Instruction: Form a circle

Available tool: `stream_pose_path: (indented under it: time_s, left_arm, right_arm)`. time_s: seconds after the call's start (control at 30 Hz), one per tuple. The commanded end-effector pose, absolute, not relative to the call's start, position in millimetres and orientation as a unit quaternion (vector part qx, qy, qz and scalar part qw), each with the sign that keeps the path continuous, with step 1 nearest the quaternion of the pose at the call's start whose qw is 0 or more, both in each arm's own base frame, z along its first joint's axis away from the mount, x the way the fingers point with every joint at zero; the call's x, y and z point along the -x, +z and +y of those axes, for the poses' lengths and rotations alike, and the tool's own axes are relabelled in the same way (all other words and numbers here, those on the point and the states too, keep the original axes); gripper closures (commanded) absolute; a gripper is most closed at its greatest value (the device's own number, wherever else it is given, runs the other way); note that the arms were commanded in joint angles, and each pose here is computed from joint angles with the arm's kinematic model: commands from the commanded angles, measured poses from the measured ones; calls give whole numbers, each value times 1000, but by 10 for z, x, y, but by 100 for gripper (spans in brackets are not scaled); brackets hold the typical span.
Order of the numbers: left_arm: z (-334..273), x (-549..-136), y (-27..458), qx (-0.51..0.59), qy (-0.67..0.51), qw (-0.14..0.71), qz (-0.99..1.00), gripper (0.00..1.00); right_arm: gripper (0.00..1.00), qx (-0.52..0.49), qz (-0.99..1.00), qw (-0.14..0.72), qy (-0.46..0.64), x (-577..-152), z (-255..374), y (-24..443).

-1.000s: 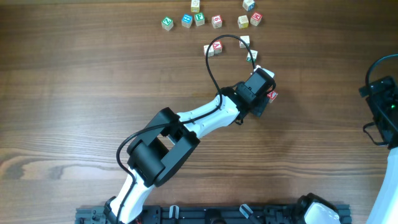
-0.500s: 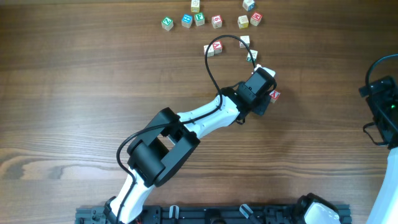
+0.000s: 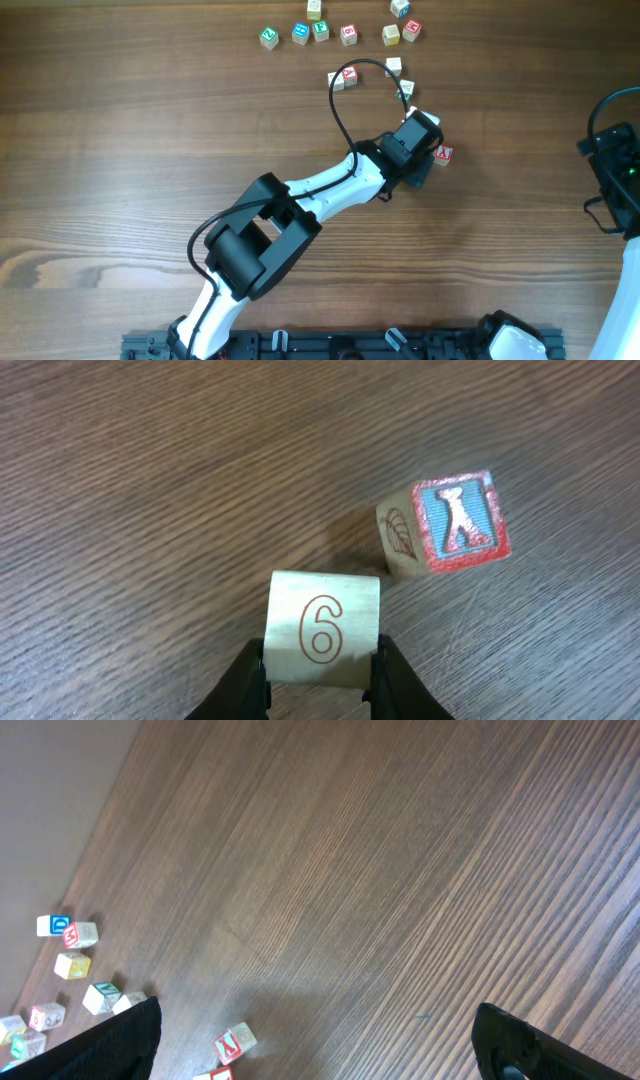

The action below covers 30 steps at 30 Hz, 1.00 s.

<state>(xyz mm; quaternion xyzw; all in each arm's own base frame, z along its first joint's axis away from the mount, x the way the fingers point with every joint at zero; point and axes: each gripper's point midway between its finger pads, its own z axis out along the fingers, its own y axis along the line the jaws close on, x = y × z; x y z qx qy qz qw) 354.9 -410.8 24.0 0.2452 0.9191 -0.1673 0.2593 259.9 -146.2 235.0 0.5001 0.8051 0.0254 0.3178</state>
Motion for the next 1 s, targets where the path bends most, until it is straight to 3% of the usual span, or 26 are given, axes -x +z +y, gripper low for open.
stream_pose_path:
  time_s: [0.0, 0.1, 0.2, 0.4, 0.53, 0.63, 0.7, 0.87, 0.97]
  left_arm:
    - [-4060, -3529, 112, -241, -153, 252, 925, 73]
    - [-4060, -3529, 112, -241, -153, 252, 925, 47]
    - [-4060, -3529, 112, -241, -153, 252, 925, 36]
    - [-4030, -3616, 471, -233, -153, 285, 917, 3]
    - [-3450, -4040, 1526, -151, -93, 400, 899, 0]
    - [-2845, -4254, 2177, -83, -75, 450, 886, 0]
    - [-2349, -4364, 2474, -15, -75, 464, 883, 0]
    - [-1342, -4437, 2420, 71, -16, 423, 903, 0]
    - [-1126, -4310, 2197, 77, -5, 366, 927, 0]
  right_arm:
    - [0, -507, 802, 316, 27, -2590, -1469, 2338]
    - [0, -507, 802, 316, 27, -2590, -1469, 2336]
    - [0, -507, 802, 316, 27, -2590, -1469, 2334]
    - [0, -508, 801, 315, 28, -2598, -1473, 2316]
    - [0, -516, 793, 319, 51, -2669, -1442, 2326]
    - [0, -365, 847, 352, 157, -3107, -1061, 2439]
    - [1, -323, 858, 346, 197, -3340, -860, 2386]
    - [1, -230, 905, 288, 213, -4012, -188, 1970]
    - [0, -172, 923, 292, 179, -4510, 184, 1966]
